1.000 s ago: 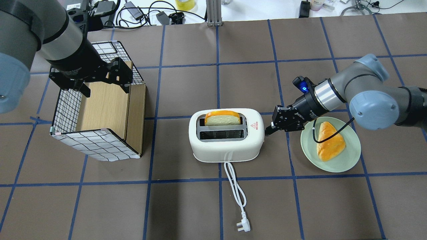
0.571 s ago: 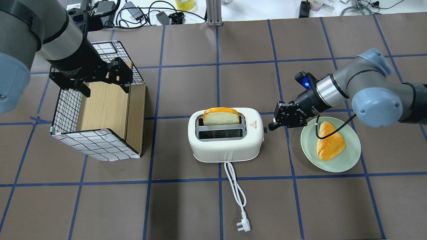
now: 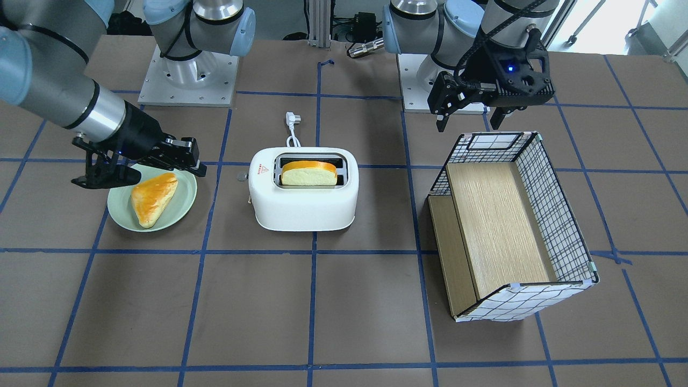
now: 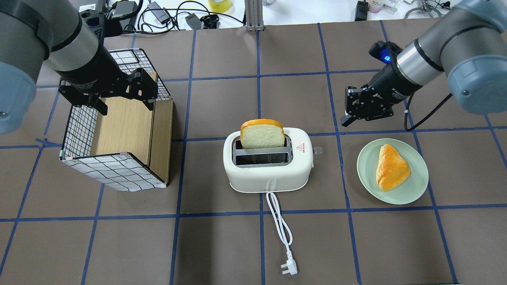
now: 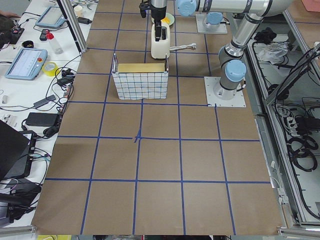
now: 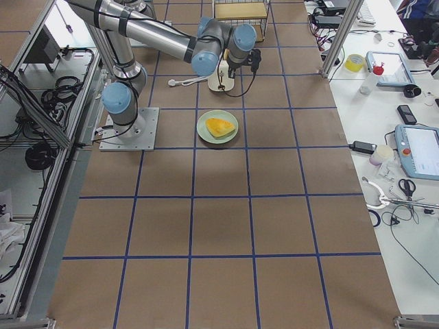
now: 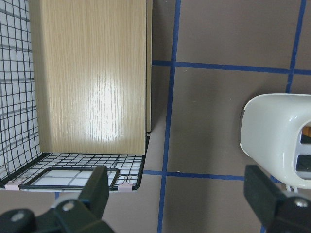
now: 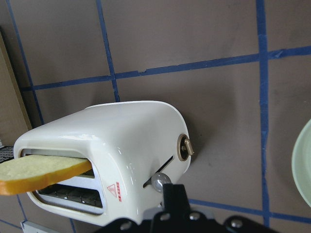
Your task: Press toaster with right arm
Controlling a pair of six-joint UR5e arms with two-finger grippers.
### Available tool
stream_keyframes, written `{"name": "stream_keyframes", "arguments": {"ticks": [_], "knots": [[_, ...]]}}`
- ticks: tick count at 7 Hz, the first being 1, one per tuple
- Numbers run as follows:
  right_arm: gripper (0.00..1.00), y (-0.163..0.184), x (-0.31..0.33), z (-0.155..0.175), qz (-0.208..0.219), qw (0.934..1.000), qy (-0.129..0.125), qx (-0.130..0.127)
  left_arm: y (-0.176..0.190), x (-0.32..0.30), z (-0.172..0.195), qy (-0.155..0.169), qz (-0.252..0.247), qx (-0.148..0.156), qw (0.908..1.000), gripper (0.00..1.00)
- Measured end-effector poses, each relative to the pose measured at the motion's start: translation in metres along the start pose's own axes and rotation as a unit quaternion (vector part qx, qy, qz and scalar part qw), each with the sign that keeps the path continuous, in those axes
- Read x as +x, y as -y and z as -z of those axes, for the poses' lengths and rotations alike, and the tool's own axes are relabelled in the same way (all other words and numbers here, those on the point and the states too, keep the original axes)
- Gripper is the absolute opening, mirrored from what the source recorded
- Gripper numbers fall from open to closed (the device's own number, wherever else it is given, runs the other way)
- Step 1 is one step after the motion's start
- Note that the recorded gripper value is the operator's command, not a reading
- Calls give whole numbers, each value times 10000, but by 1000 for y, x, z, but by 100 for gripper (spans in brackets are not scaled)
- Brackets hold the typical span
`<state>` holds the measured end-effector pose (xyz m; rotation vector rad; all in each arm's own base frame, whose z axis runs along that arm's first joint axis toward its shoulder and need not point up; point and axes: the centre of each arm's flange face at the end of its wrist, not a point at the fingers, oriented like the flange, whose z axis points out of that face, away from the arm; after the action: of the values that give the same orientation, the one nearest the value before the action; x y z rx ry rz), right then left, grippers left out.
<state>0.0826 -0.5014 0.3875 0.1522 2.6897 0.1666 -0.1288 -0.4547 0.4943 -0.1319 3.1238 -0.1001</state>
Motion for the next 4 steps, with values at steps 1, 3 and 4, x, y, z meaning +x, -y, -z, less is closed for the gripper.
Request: {"name": "stream_keyframes", "arguments": {"ticks": [1,3,4], "knots": [[0,-2,-20,36,19,9991,-418,76,0,0,0,0,0,0,10000,100],[0,-15,-71,86,-43,9899,-1387,289,0,0,0,-3,0,0,10000,100],[6,-22,-92,91,-81,9844,-1716,385,0,0,0,-2,1,0,10000,100]]}}
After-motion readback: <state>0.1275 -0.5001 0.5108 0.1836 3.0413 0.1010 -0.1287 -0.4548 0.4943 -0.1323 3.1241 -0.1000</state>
